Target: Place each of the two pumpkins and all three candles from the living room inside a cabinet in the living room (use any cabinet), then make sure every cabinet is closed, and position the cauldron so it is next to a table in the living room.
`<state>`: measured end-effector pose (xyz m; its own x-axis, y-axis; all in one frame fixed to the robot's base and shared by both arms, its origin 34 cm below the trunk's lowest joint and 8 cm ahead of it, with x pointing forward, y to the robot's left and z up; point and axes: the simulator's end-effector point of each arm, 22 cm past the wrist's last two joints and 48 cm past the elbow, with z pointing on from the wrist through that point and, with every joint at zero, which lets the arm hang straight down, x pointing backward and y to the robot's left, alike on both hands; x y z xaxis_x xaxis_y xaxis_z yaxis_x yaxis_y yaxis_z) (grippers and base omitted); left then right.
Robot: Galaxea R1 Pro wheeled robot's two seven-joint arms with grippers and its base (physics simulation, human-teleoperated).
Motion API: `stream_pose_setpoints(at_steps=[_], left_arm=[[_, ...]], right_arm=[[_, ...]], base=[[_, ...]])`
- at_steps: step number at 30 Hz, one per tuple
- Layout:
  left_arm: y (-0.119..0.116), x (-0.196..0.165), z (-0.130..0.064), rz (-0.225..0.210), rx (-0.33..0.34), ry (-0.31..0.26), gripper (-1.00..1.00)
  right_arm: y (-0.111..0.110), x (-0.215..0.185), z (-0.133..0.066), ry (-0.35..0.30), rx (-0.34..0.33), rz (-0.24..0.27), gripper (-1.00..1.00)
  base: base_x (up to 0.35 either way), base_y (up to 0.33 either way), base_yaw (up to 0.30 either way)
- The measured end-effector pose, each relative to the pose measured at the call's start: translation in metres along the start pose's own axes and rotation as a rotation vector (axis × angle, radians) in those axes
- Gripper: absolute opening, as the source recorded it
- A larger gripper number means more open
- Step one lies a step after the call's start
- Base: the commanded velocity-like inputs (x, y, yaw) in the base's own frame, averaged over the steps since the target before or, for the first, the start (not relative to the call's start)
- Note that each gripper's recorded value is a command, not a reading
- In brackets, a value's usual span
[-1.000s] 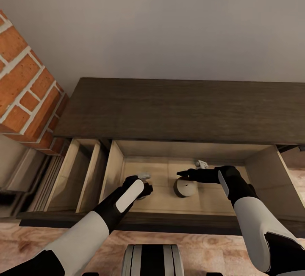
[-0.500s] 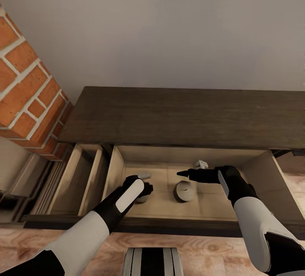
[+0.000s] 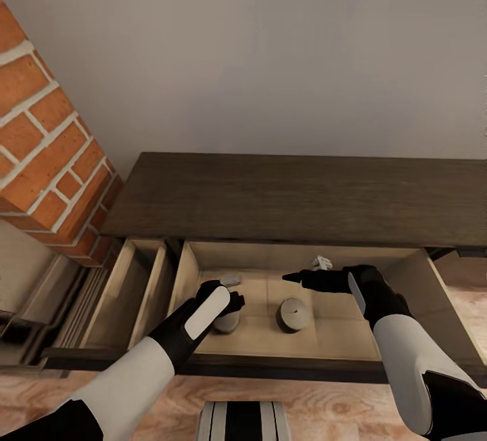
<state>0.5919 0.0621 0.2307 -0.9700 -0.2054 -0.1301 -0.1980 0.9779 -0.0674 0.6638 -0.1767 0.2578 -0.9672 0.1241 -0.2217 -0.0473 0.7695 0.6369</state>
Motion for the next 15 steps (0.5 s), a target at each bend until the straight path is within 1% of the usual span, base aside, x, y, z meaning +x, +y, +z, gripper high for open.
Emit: stream_pose_setpoints(at_steps=[5, 12, 15], left_arm=[[-0.0018, -0.0068, -0.0101, 0.001, 0.004, -0.02, 1.0], [-0.0021, -0.0072, -0.0104, 0.001, 0.005, -0.021, 1.0], [-0.0027, -0.0076, -0.0108, 0.001, 0.007, -0.022, 1.0]], right_arm=[[0.0077, -0.0076, -0.008, -0.016, -0.003, -0.013, 1.0], [0.0077, -0.0076, -0.008, -0.016, -0.002, -0.013, 1.0], [0.0077, -0.0078, -0.008, -0.016, -0.002, -0.013, 1.0]], base=[[0.0, 0.0, 0.0], [-0.005, 0.0, 0.0], [-0.214, 0.0, 0.0]])
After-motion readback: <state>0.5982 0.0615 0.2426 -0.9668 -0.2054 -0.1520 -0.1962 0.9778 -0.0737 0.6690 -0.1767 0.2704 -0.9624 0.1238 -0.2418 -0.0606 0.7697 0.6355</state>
